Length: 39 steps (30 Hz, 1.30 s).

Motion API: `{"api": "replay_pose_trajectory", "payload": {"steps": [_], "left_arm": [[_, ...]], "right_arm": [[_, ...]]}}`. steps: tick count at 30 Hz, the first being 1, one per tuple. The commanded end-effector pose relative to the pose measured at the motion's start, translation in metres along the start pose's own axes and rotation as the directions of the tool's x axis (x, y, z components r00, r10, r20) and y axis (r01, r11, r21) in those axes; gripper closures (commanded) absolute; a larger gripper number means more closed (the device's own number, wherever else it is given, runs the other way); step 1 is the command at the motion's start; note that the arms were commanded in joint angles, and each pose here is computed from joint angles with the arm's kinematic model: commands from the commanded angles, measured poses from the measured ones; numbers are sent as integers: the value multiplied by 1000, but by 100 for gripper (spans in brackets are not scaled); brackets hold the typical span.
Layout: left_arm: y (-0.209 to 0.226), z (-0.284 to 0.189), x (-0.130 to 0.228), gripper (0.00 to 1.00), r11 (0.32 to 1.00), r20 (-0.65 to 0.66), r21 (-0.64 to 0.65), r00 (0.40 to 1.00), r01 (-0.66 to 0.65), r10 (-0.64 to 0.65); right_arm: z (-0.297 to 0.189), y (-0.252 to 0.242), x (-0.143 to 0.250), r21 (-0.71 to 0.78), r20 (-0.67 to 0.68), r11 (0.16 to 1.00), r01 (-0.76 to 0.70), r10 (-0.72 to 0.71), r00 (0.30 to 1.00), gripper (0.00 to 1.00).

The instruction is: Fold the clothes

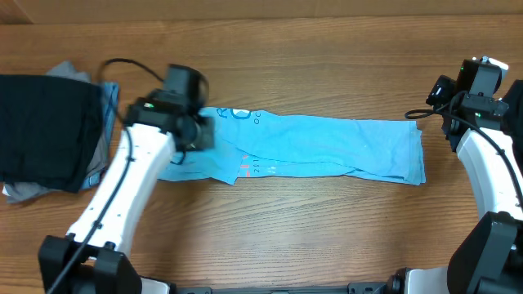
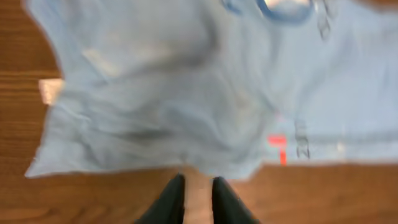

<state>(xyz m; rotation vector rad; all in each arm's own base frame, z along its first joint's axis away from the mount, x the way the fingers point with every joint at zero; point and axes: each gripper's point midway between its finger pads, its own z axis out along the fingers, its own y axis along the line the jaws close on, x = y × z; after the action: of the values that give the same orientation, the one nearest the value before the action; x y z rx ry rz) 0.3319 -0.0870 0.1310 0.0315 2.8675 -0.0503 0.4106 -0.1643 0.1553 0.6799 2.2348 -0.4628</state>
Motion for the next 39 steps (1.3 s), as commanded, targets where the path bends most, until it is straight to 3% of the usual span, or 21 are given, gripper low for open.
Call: {"api": "replay_pose_trajectory", "payload": {"steps": [1,4,8,17,27,39], "left_arm": [[-26,23,36,56,953,-112,-11,948,-302,299],[-42,43,61,49,880,-179,2,866,-475,468],[-50,62,74,48,853,-220,-2,832,-522,509],[-39,95,71,53,832,-272,-102,819,-546,504],[-50,105,70,55,832,-255,-85,819,-548,514],[-48,117,93,53,826,-284,-63,803,-560,523]], "right_arm": [[-3,0,-6,-1,17,1000,-3,3,1000,0],[-3,0,-6,-1,17,1000,-3,3,1000,0],[-3,0,-6,-1,17,1000,-3,3,1000,0],[-3,0,-6,-1,17,1000,-3,3,1000,0],[-3,0,-6,-1,17,1000,-3,3,1000,0],[-3,0,-6,-1,17,1000,-3,3,1000,0]]}}
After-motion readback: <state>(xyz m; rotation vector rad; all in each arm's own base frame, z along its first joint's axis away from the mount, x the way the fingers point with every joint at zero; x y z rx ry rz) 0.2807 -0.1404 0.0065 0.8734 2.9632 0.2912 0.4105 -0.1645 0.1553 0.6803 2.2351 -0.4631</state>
